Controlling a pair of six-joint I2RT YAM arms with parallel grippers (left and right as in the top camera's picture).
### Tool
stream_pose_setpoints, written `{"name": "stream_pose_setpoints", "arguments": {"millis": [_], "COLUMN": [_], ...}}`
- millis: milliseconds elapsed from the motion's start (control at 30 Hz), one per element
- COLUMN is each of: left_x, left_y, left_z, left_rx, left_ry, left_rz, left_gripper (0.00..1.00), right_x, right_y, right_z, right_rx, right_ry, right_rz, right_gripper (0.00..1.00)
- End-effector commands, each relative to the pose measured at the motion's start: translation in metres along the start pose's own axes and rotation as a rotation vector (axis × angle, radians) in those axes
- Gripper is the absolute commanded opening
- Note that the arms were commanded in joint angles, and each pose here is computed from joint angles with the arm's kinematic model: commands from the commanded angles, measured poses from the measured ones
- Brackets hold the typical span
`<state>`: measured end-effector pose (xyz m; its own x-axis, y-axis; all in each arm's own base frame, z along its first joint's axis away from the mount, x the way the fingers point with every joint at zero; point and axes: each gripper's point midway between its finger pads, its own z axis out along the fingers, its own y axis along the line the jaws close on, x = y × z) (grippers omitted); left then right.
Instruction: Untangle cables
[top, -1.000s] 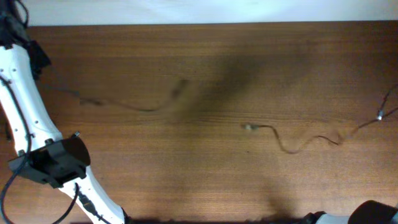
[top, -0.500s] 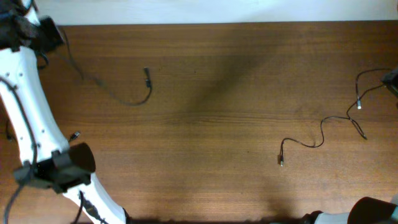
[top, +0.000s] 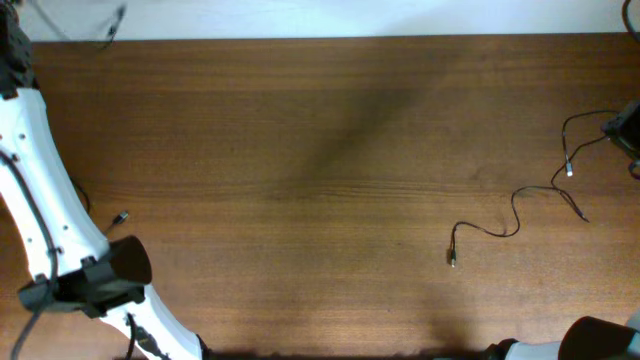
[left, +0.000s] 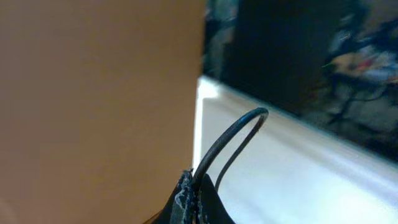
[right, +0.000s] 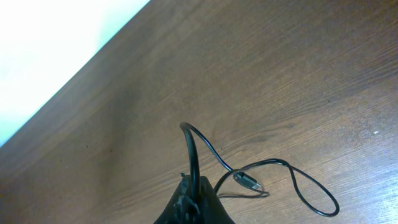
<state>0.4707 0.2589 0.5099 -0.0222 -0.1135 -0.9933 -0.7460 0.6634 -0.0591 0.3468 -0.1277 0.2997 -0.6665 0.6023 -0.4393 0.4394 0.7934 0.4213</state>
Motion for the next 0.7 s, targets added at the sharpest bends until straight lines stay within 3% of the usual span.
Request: {"name": "stream_pose_setpoints", "arguments": {"millis": [0,233,300,367,433,467,533,667], "left_x": [0.053,0.191,0.227,0.254,0.280,0.288,0.304,0.318], "left_y": [0.025,0.050,0.049,0.042,0.040,0.041,0.042,0.029], "left_z": [0.037,0.089,0.098,0.103,0.104,0.105,0.104,0.094], "left_rx": [-0.136,-0.228,-0.208,-0.155,-0.138,-0.141,-0.138,-0.040], "left_ry": [0.120,0.455,0.537,0.603,0.670,0.687,0.733,0.808], "left_rz": [0.081,0.205,0.228,0.231,0.248,0.254,0.271,0.245], "left_gripper": [0.00,0.03,0.18,0.45,0.52,0.61,0.99,0.99], "right_x": [0.001,0.001,0.001,0.001,0.001,0.002,0.002,0.003], "right_y": [0.002,0.002,0.002,0.002,0.002,0.002,0.002,0.002], "right_z": [-0.002,-0.002,-0.002,-0.002,-0.002,-0.002,-0.002,-0.002], "right_rx": [0.005,0.005,0.005,0.005,0.005,0.006,0.006,0.006], "right_ry": [-0.003,-0.003,-0.003,-0.003,-0.002,0.000,0.001,0.004], "right_rz": [-0.020,-0.020,-0.020,-0.020,-0.020,-0.019,-0.018,-0.017], "right_gripper": [0.04,0.04,0.04,0.04,0.04,0.04,0.04,0.04]}}
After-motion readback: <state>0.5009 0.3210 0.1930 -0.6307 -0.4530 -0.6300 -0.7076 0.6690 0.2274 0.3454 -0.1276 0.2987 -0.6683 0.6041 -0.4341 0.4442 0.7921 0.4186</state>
